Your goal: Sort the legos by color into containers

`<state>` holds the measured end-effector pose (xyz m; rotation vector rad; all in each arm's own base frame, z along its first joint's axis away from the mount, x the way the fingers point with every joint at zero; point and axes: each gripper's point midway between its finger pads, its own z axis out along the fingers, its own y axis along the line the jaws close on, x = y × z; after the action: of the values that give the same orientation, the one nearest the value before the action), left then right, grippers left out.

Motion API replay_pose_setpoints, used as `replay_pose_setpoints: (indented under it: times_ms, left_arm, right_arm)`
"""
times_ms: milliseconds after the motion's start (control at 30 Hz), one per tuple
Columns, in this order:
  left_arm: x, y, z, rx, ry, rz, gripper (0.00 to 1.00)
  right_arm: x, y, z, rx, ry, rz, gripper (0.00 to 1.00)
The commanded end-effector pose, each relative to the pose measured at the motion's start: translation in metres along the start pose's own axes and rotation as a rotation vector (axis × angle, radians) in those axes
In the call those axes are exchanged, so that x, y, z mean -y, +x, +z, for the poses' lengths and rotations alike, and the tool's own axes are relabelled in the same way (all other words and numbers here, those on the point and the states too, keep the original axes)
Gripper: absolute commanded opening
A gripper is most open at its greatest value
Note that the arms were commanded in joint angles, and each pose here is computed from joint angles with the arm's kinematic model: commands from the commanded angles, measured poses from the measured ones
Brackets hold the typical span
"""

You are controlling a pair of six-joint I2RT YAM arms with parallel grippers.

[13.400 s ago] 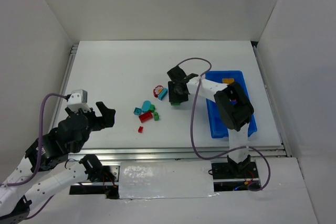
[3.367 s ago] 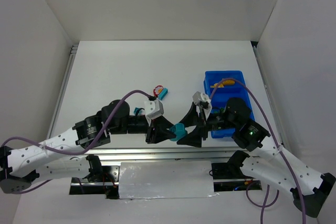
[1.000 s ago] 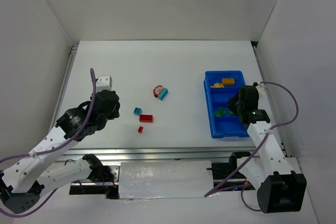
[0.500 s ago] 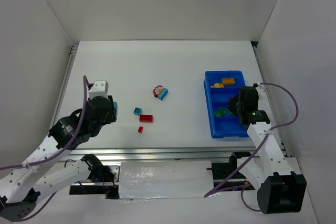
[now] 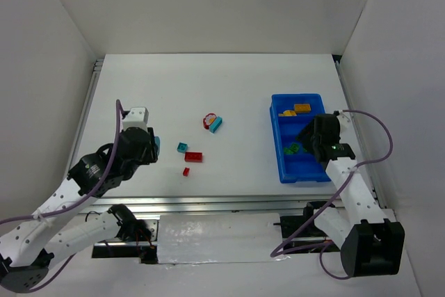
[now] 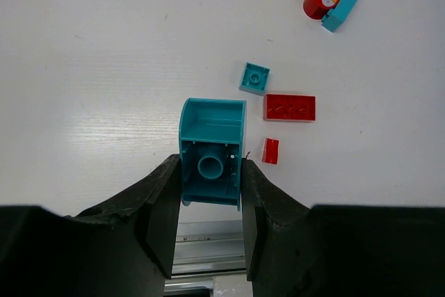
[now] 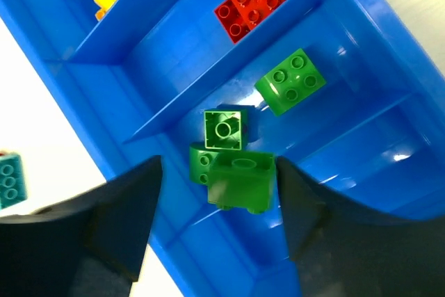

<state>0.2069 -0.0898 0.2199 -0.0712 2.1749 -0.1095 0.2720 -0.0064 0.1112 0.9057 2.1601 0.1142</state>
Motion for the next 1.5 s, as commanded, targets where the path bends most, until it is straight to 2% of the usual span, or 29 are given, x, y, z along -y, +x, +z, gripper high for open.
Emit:
replay_pose_setpoints:
  times_ms: [0, 167, 267, 333, 367, 400, 433, 467, 500, 533, 600, 700, 767, 900, 967, 1033, 1100, 1133, 1200, 1233, 1267, 1300, 1467]
  left_arm:
    - [0.007, -0.01, -0.003, 0.041, 0.045, 0.0, 0.0]
    - [0.017, -0.011, -0.007, 0.048, 0.123, 0.016, 0.0]
    - [0.03, -0.013, -0.012, 0.059, 0.206, 0.023, 0.0]
    - [0.043, -0.013, -0.017, 0.06, 0.29, 0.041, 0.0]
    - [0.049, -0.014, -0.021, 0.062, 0.336, 0.048, 0.0]
    - [0.055, -0.014, -0.025, 0.071, 0.387, 0.064, 0.0]
    - [0.074, -0.015, -0.036, 0.073, 0.51, 0.073, 0.0]
    - [0.084, -0.014, -0.044, 0.074, 0.58, 0.085, 0.0]
    - [0.092, -0.013, -0.05, 0.075, 0.638, 0.104, 0.0]
    - [0.109, -0.011, -0.065, 0.067, 0.77, 0.124, 0.0]
    - [0.125, -0.006, -0.079, 0.059, 0.898, 0.152, 0.0]
    - [0.144, -0.003, -0.097, 0.038, 1.054, 0.162, 0.0]
    - [0.153, -0.006, -0.1, 0.046, 1.104, 0.143, 0.0]
    - [0.172, -0.003, -0.109, 0.016, 1.232, 0.154, 0.0]
    - [0.179, -0.008, -0.11, 0.037, 1.267, 0.135, 0.0]
    - [0.183, -0.012, -0.103, 0.053, 1.256, 0.123, 0.0]
    - [0.189, -0.021, -0.094, 0.08, 1.236, 0.115, 0.0]
    - [0.195, -0.02, -0.08, 0.057, 1.211, 0.112, 0.0]
    - [0.206, -0.031, -0.069, 0.084, 1.175, 0.105, 0.0]
    - [0.219, -0.023, -0.059, 0.047, 1.16, 0.12, 0.0]
    - [0.228, -0.03, -0.058, 0.071, 1.15, 0.133, 0.0]
    - [0.239, -0.041, -0.052, 0.124, 1.128, 0.133, 0.0]
    - [0.315, -0.038, -0.031, 0.121, 1.129, 0.203, 0.0]
  right_arm:
    - [-0.005, -0.012, 0.003, 0.035, 0.001, 0.006, 0.76]
    - [-0.017, -0.016, -0.004, 0.013, -0.04, 0.002, 1.0]
    - [-0.028, -0.021, -0.019, 0.017, -0.106, -0.007, 1.0]
    - [-0.048, -0.025, -0.039, 0.019, -0.233, -0.048, 0.99]
    - [-0.078, -0.008, -0.059, -0.076, -0.436, -0.09, 1.0]
    - [-0.094, -0.001, -0.08, -0.098, -0.584, -0.149, 1.0]
    - [-0.114, 0.005, -0.1, -0.12, -0.743, -0.193, 1.0]
    - [-0.133, 0.026, -0.139, -0.223, -0.964, -0.261, 1.0]
    - [-0.149, 0.042, -0.169, -0.261, -1.123, -0.336, 0.99]
    - [-0.156, 0.055, -0.193, -0.301, -1.236, -0.384, 1.0]
    - [-0.165, 0.088, -0.255, -0.373, -1.493, -0.533, 1.0]
    - [-0.164, 0.121, -0.313, -0.389, -1.733, -0.671, 1.0]
    - [-0.173, 0.128, -0.314, -0.341, -1.705, -0.689, 0.99]
    - [-0.184, 0.15, -0.314, -0.375, -1.695, -0.689, 0.98]
    - [-0.189, 0.151, -0.312, -0.366, -1.658, -0.696, 0.93]
    - [-0.197, 0.127, -0.299, -0.23, -1.533, -0.633, 0.94]
    - [-0.194, 0.097, -0.285, -0.146, -1.373, -0.516, 1.0]
    - [-0.19, 0.059, -0.274, -0.027, -1.232, -0.344, 0.99]
    - [-0.165, 0.029, -0.258, 0.029, -1.043, -0.216, 0.99]
    - [-0.153, 0.011, -0.263, 0.046, -1.008, -0.104, 0.99]
    - [-0.137, -0.003, -0.257, 0.089, -0.933, -0.064, 1.0]
    - [-0.13, -0.01, -0.259, 0.098, -0.918, -0.036, 0.99]
    - [-0.082, -0.045, -0.267, 0.14, -0.813, 0.126, 0.99]
